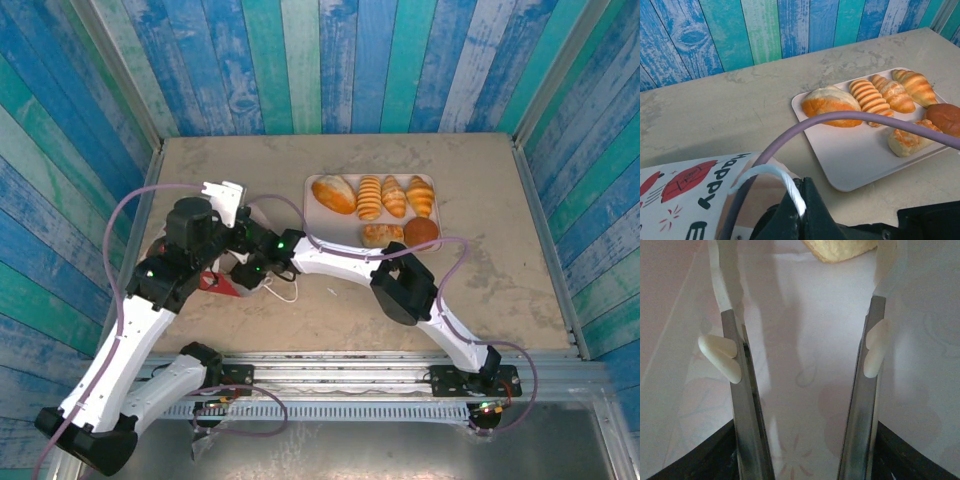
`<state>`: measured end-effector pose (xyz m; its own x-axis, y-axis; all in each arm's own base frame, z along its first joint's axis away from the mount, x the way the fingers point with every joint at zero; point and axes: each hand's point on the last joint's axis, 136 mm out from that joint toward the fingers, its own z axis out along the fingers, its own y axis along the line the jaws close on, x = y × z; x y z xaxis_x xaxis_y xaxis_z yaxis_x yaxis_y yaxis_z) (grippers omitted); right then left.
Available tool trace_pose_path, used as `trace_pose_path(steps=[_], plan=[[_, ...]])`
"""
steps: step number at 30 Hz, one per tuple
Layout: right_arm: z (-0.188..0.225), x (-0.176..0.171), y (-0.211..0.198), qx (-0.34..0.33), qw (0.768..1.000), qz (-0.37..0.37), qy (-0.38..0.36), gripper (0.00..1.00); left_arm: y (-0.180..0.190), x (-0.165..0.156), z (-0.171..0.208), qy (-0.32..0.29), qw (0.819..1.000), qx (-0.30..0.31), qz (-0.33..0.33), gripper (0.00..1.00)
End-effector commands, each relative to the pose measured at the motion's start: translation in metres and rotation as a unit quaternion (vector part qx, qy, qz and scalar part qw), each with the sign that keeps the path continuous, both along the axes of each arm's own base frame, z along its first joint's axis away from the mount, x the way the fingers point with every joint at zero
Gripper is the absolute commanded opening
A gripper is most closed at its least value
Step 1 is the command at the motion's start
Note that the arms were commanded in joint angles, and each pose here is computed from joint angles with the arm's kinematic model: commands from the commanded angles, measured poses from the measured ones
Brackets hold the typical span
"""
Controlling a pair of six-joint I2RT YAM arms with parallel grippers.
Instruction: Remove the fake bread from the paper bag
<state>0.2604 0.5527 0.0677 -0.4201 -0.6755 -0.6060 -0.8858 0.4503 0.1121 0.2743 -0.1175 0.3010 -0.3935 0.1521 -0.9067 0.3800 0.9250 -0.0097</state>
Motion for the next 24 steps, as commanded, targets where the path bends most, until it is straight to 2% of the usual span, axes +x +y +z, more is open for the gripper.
trace_pose_path(steps=[1, 9, 18, 21, 24], plan=[[-0.015, 0.006, -0.005, -0.042, 0.999, -0.007, -0.018, 0.62, -0.008, -0.003, 0.01, -0.004, 1.0, -0.014, -0.02, 0.0], [-0.017, 0.012, -0.002, -0.045, 0.998, -0.023, -0.025, 0.6, -0.007, -0.002, 0.006, 0.0, 1.0, -0.008, -0.018, 0.0], [0.005, 0.012, -0.004, -0.032, 0.999, -0.038, -0.022, 0.42, 0.0, 0.0, 0.0, 0.0, 1.0, 0.001, 0.0, 0.0], [0.015, 0.011, -0.009, -0.027, 0.999, -0.043, -0.018, 0.35, 0.006, 0.0, 0.0, -0.007, 1.0, -0.001, 0.017, 0.0], [0.026, 0.007, -0.017, -0.021, 0.999, -0.049, -0.011, 0.32, 0.015, 0.001, -0.001, -0.013, 0.999, 0.002, 0.043, 0.0]])
